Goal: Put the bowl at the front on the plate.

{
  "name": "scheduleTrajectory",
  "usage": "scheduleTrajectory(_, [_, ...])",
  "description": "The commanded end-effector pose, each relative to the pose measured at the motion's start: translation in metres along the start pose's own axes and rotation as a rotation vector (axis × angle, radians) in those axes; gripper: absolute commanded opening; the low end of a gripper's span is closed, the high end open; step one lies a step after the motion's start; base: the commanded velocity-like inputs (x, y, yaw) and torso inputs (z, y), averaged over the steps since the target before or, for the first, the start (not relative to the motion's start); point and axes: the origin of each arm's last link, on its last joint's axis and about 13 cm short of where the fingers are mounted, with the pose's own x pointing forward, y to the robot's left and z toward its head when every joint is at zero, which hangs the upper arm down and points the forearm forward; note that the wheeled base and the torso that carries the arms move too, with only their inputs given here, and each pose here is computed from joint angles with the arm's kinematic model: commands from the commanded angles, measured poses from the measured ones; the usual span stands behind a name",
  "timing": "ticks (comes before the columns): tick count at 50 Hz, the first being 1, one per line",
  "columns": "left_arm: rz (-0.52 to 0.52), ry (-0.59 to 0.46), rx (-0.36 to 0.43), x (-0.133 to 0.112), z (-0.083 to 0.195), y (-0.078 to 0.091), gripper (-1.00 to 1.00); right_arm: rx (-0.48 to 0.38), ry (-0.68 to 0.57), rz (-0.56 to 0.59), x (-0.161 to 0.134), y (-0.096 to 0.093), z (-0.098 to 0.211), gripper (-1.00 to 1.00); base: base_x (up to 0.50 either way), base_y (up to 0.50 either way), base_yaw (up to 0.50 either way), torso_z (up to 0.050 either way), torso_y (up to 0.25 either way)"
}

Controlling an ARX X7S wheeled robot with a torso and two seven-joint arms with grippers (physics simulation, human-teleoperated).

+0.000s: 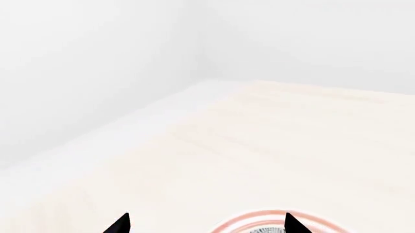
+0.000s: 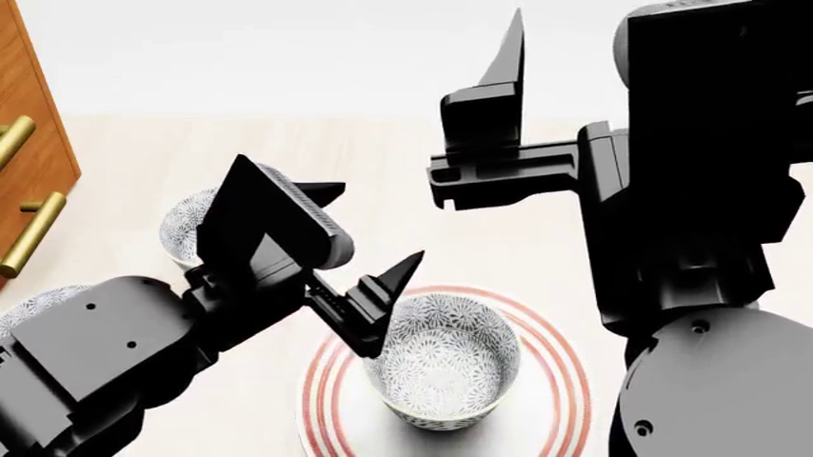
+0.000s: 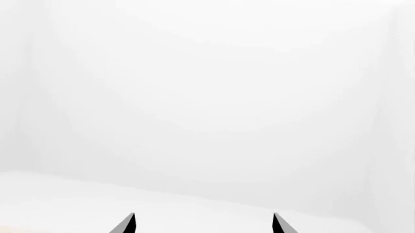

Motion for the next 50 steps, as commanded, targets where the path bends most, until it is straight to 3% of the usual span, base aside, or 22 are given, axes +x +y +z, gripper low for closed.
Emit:
scheduleTrajectory(1, [0.028,-0.01,-0.001,-0.008,-0.002,0.005,1.0,0.0,0.01,-0.012,-0.003,-0.001,-0.006,1.0,0.0,0.0,0.0,0.0,0.0])
scheduleTrajectory(15, [0.119,-0.147,-0.083,-0.021,0.013,0.011,1.0,-0.001,0.008,-0.026,-0.006,-0.004,-0.008,1.0,0.0,0.0,0.0,0.0,0.0])
scheduleTrajectory(25, [0.158,-0.187,-0.115,-0.029,0.015,0.006,1.0,-0.003,0.013,-0.027,-0.007,-0.003,-0.016,1.0,0.0,0.0,0.0,0.0,0.0])
scheduleTrajectory(29, [0.216,-0.209,-0.091,-0.032,0.015,0.004,1.0,-0.003,0.018,-0.029,-0.008,-0.003,-0.021,1.0,0.0,0.0,0.0,0.0,0.0])
scheduleTrajectory(33, [0.232,-0.235,-0.113,-0.038,0.021,0.001,1.0,-0.002,0.019,-0.027,-0.01,-0.003,-0.024,1.0,0.0,0.0,0.0,0.0,0.0])
scheduleTrajectory(34, [0.249,-0.24,-0.063,-0.039,0.022,-0.001,1.0,-0.004,0.02,-0.027,-0.01,-0.003,-0.024,1.0,0.0,0.0,0.0,0.0,0.0])
scheduleTrajectory(35, [0.238,-0.255,-0.105,-0.041,0.024,-0.002,1.0,-0.002,0.017,-0.029,-0.011,-0.003,-0.025,1.0,0.0,0.0,0.0,0.0,0.0])
scheduleTrajectory(39, [0.278,-0.274,-0.098,-0.045,0.028,-0.003,1.0,-0.004,0.021,-0.034,-0.014,-0.003,-0.029,1.0,0.0,0.0,0.0,0.0,0.0])
scheduleTrajectory(50, [0.271,-0.332,-0.084,-0.056,0.03,-0.018,1.0,-0.002,0.039,-0.038,-0.018,-0.002,-0.041,1.0,0.0,0.0,0.0,0.0,0.0])
